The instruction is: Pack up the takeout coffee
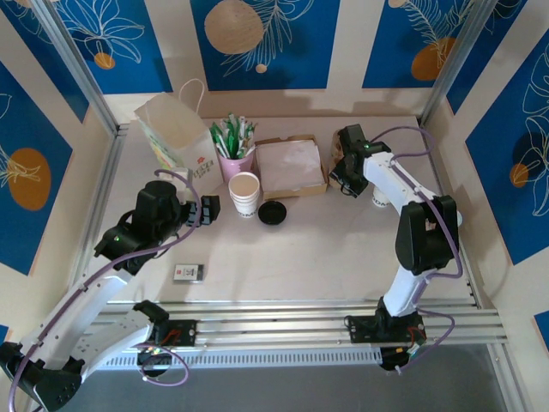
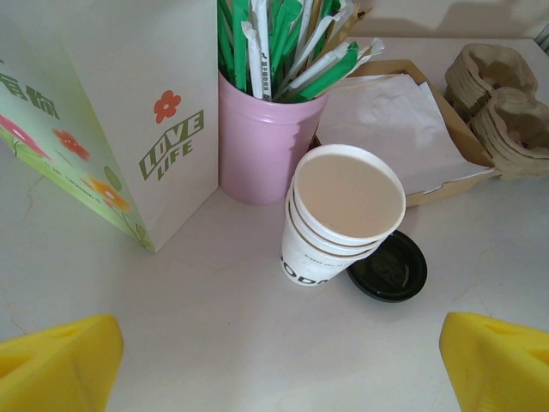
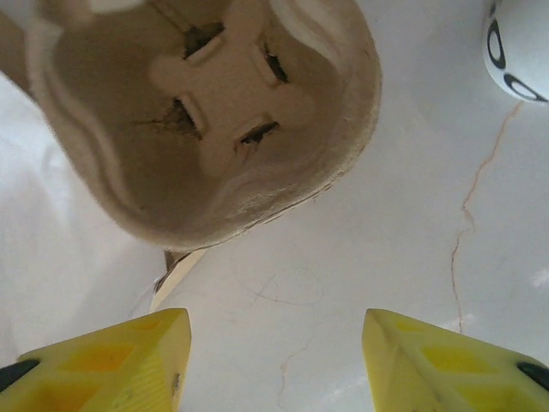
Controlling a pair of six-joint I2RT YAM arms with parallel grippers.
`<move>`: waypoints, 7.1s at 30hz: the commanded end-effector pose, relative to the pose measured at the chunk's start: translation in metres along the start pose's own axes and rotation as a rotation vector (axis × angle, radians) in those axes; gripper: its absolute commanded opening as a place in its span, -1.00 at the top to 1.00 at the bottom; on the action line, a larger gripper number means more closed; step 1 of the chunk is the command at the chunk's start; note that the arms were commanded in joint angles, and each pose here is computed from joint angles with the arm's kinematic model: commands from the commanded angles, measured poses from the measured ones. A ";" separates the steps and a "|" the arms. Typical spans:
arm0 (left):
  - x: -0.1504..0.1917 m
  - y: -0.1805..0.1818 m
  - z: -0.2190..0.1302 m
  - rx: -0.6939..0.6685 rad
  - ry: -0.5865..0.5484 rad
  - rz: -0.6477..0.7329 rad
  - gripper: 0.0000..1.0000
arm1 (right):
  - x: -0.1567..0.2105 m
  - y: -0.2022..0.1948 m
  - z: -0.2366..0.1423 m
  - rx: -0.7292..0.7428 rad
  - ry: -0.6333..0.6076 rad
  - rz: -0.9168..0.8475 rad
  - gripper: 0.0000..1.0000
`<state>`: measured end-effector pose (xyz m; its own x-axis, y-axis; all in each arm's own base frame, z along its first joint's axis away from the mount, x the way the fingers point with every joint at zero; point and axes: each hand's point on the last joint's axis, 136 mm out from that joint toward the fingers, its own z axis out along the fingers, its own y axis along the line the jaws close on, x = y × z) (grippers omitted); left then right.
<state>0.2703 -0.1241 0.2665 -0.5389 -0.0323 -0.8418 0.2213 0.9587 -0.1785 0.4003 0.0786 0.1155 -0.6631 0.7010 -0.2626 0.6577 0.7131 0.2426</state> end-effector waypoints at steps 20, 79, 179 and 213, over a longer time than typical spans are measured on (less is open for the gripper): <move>0.000 0.001 0.003 0.001 -0.001 0.015 -0.89 | -0.017 0.007 0.009 -0.075 0.008 0.226 0.10; 0.005 0.000 0.011 0.005 0.029 0.028 -0.90 | -0.044 0.023 0.016 -0.137 -0.049 0.219 0.52; 0.005 -0.003 0.012 0.015 0.030 0.031 -0.91 | 0.095 -0.092 -0.163 -0.547 -0.201 0.094 1.00; 0.007 -0.001 0.014 0.002 0.039 0.040 -0.92 | 0.146 -0.149 -0.114 -0.266 -0.090 0.123 -0.75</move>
<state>0.2757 -0.1312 0.2505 -0.5765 0.0137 -0.8170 0.2427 0.9576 -0.1552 0.1544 0.0626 0.1372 -0.5220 0.7983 -0.3002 0.6256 0.5977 0.5014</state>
